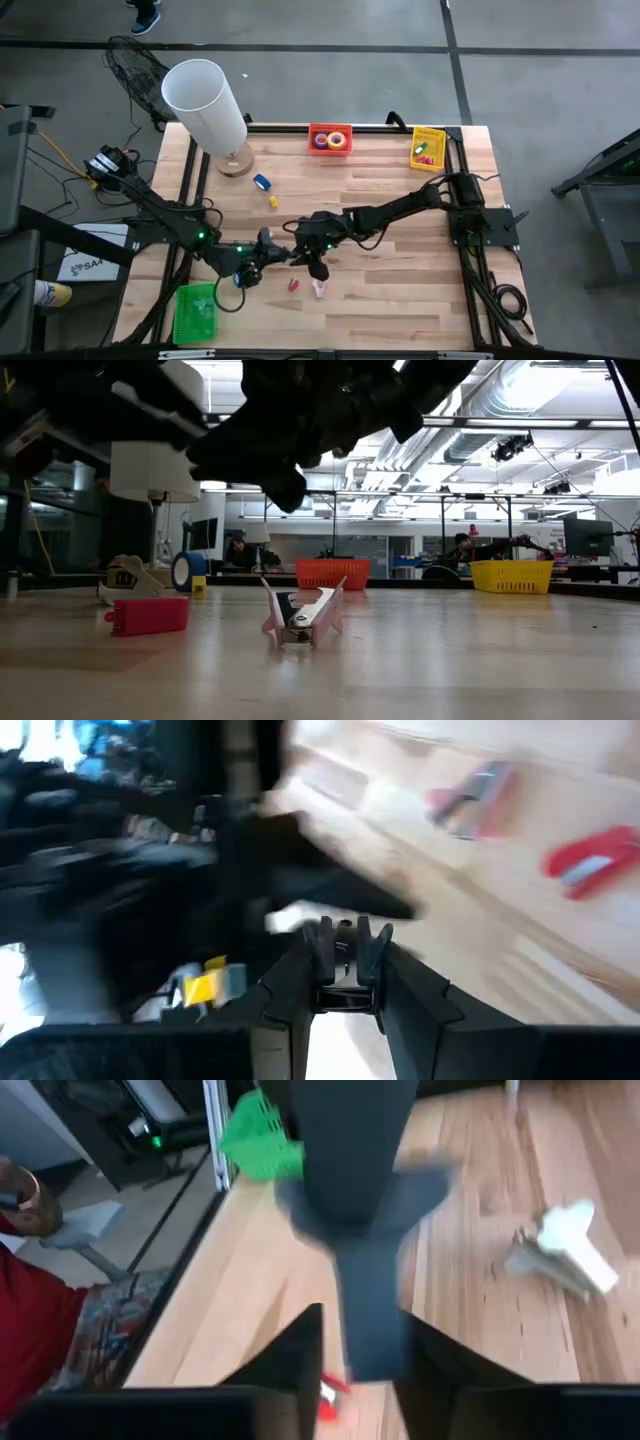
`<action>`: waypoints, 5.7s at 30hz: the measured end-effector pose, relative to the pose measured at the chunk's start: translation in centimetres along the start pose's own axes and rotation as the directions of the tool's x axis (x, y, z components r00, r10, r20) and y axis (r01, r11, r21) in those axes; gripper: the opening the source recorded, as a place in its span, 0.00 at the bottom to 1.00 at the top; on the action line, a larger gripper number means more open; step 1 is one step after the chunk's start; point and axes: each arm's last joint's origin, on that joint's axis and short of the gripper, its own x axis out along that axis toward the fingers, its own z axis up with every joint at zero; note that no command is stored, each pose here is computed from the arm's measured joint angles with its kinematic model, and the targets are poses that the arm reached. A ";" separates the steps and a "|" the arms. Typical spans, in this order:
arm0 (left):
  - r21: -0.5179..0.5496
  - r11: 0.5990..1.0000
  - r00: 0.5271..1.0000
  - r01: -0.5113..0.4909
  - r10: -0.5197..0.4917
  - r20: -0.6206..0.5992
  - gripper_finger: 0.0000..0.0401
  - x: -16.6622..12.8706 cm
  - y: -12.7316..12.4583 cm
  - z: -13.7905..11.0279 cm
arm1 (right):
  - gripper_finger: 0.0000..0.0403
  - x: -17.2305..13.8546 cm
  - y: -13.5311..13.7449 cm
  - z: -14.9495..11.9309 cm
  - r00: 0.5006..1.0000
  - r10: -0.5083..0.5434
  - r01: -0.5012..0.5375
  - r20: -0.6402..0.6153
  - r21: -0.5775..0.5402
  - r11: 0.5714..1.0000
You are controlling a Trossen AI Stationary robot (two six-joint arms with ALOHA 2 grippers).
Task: Pick and place Stapler, Stapler remover, tape
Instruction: Put the dark gray staple remover into the green bin, then put the white staple remover into the green bin
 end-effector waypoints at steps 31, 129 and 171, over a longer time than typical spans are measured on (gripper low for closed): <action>-0.423 0.746 0.747 0.515 -0.632 -0.204 0.21 -6.8 0.6 1.2 | 0.39 -2.1 0.2 -0.6 0.954 -0.241 0.249 -0.176 0.021 0.968; -0.651 0.381 0.488 0.657 -0.872 -0.018 0.44 -13.3 -7.1 7.1 | 0.39 -2.0 0.5 -1.2 0.936 -0.302 0.308 -0.180 0.006 0.951; -0.723 0.473 0.425 0.504 -0.864 -0.269 0.86 -11.2 -3.4 4.6 | 0.39 -3.4 0.7 -2.6 0.821 -0.237 0.253 -0.519 -0.041 0.967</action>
